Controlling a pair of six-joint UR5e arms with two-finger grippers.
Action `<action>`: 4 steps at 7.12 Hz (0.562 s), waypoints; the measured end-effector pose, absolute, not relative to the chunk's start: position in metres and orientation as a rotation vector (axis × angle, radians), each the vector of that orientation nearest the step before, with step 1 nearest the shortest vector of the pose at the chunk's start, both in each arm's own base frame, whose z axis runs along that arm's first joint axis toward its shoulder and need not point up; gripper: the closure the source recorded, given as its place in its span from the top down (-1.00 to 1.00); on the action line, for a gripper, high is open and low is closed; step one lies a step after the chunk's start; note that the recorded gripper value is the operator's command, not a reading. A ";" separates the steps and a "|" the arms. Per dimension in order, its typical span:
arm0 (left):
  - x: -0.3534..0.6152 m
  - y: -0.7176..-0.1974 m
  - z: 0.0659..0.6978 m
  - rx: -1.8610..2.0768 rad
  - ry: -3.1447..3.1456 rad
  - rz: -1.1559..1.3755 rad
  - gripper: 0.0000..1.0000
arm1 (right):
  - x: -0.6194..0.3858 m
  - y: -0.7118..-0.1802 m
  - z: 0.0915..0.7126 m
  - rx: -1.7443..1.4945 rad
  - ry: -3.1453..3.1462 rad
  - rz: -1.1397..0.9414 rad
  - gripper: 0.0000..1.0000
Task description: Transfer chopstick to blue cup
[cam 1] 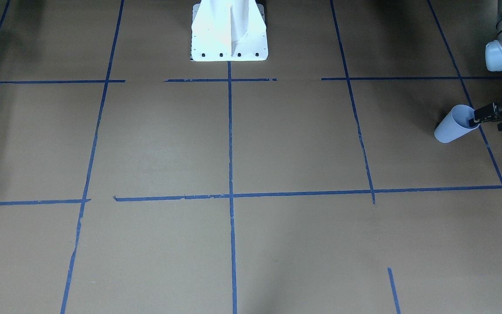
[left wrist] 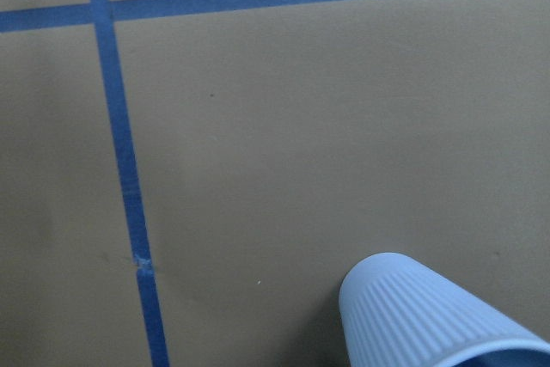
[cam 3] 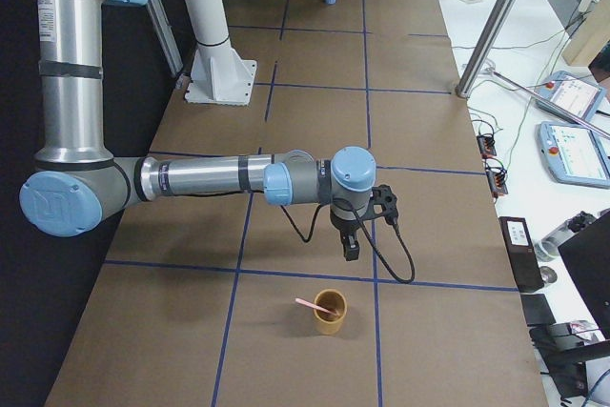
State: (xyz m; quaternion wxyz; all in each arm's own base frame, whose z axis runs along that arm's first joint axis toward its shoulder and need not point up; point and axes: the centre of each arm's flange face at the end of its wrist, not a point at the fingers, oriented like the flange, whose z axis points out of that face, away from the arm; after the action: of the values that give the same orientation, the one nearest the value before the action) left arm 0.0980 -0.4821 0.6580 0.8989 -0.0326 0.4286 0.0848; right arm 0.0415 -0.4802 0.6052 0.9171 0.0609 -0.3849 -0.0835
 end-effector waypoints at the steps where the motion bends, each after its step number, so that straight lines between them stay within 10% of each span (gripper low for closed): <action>1: 0.100 -0.482 0.657 -0.064 0.889 0.180 -0.95 | 0.041 -0.480 0.606 0.124 -0.792 -0.171 0.99; 4: 0.109 -0.484 0.621 -0.056 0.923 0.129 -1.00 | 0.040 -0.479 0.604 0.122 -0.820 -0.170 0.99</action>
State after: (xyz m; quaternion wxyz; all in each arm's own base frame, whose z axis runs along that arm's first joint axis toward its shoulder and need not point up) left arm 0.1092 -0.4843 0.6214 0.8931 -0.0269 0.4447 0.0620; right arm 0.0396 -0.4789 0.6043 0.9118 0.0591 -0.3978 -0.0826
